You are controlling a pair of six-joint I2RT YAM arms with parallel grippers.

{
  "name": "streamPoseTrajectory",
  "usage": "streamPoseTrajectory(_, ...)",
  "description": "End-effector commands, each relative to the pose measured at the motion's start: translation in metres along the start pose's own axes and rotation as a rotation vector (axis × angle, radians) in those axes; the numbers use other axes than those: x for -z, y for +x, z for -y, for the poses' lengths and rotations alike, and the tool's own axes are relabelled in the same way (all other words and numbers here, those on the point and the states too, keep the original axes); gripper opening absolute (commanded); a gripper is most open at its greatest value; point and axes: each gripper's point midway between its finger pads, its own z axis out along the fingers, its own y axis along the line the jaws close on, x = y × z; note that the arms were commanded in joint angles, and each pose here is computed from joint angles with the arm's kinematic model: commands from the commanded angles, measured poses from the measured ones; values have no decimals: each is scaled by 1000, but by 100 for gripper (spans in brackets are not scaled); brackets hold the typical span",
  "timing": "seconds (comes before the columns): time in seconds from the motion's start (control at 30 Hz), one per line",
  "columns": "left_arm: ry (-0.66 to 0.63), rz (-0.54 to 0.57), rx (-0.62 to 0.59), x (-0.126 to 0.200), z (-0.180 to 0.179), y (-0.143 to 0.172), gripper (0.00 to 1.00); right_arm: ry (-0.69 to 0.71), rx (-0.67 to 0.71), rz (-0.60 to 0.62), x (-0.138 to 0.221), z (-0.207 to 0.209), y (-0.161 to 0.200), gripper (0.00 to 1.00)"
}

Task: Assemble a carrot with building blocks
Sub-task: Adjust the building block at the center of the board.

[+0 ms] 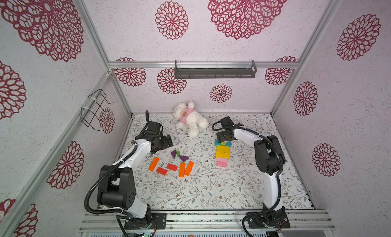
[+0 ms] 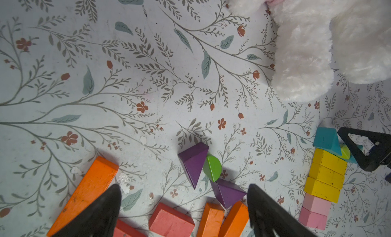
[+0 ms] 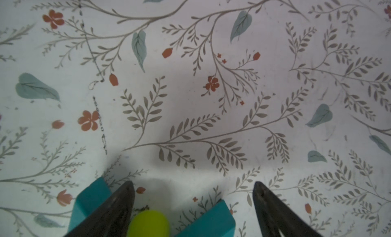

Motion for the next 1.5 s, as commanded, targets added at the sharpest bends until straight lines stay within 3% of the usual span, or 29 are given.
streamPoseTrajectory(0.0,21,26,-10,4,6,-11,95,3,0,10,7,5,-6,89)
streamPoseTrajectory(1.47,30,28,-4,5,7,-11,95,20,13,1,15,12,2,87)
